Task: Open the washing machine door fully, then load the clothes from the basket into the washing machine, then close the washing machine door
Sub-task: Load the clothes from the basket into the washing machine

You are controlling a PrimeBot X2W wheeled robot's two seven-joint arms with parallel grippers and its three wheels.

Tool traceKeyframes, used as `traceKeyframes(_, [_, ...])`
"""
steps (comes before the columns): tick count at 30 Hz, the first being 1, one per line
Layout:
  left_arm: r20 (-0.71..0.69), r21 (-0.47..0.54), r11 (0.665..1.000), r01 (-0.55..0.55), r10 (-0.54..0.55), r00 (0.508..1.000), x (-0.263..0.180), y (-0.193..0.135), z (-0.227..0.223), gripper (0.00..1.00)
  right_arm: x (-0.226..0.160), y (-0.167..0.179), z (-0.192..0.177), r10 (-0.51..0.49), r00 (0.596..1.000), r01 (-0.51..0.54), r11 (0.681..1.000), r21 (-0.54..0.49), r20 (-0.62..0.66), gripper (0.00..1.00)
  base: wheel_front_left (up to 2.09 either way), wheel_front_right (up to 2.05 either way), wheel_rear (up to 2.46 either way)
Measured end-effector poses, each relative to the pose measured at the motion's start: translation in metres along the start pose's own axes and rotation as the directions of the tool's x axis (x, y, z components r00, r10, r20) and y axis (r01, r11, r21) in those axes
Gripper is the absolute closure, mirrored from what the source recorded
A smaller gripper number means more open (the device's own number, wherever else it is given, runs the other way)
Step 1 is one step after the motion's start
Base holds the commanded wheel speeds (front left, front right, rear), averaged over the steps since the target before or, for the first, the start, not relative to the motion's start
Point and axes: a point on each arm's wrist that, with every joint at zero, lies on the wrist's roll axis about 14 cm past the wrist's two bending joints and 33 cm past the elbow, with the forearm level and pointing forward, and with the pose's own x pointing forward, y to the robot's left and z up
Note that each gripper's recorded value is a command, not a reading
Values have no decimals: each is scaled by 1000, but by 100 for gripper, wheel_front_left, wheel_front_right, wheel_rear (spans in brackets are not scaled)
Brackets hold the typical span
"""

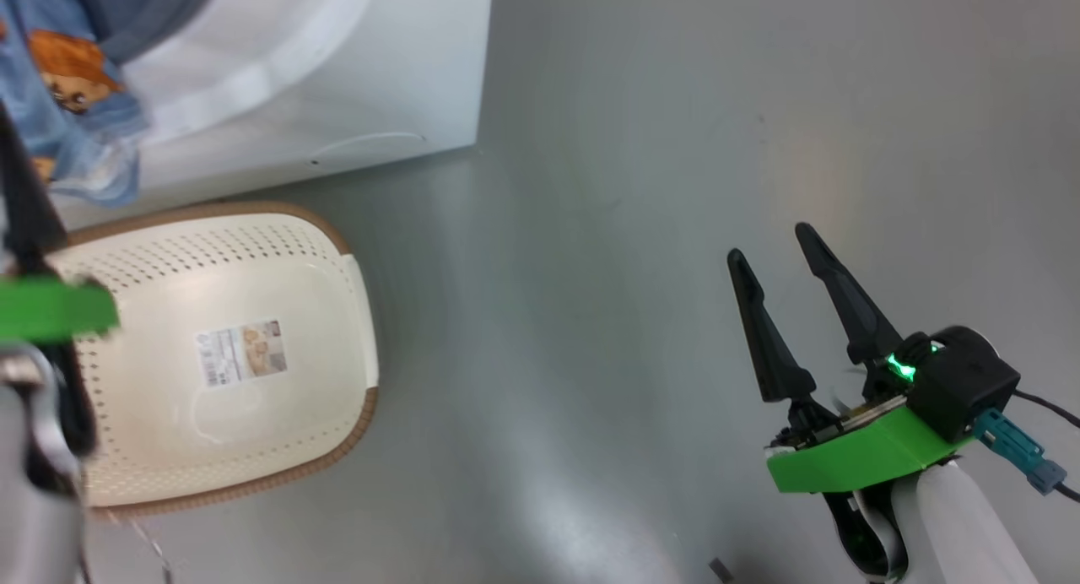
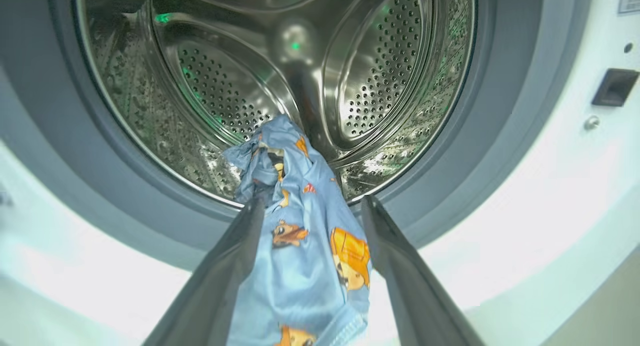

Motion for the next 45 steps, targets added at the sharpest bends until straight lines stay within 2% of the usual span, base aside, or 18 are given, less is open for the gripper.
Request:
traceKeyframes(10, [-79, -21, 1000, -6, 4, 997, -89, -14, 1, 0, -10, 11, 12, 29, 999, -29, 1000, -8, 21, 0, 0, 0, 0])
traceKeyframes(22, [-128, -45, 999, 12, -18, 992, -154, -31, 11, 0, -31, 32, 22, 83, 996, -83, 996, -21, 19, 0, 0, 0, 0])
traceKeyframes(31, [-133, -39, 999, 3, -8, 991, -183, -29, 19, 0, -43, 49, 40, 122, 992, -120, 992, -37, 45, 0, 0, 0, 0])
traceKeyframes(45, [-137, -54, 998, -11, 4, 991, -194, -27, 21, 0, -53, 57, 50, 134, 989, -132, 991, -29, 66, 0, 0, 0, 0])
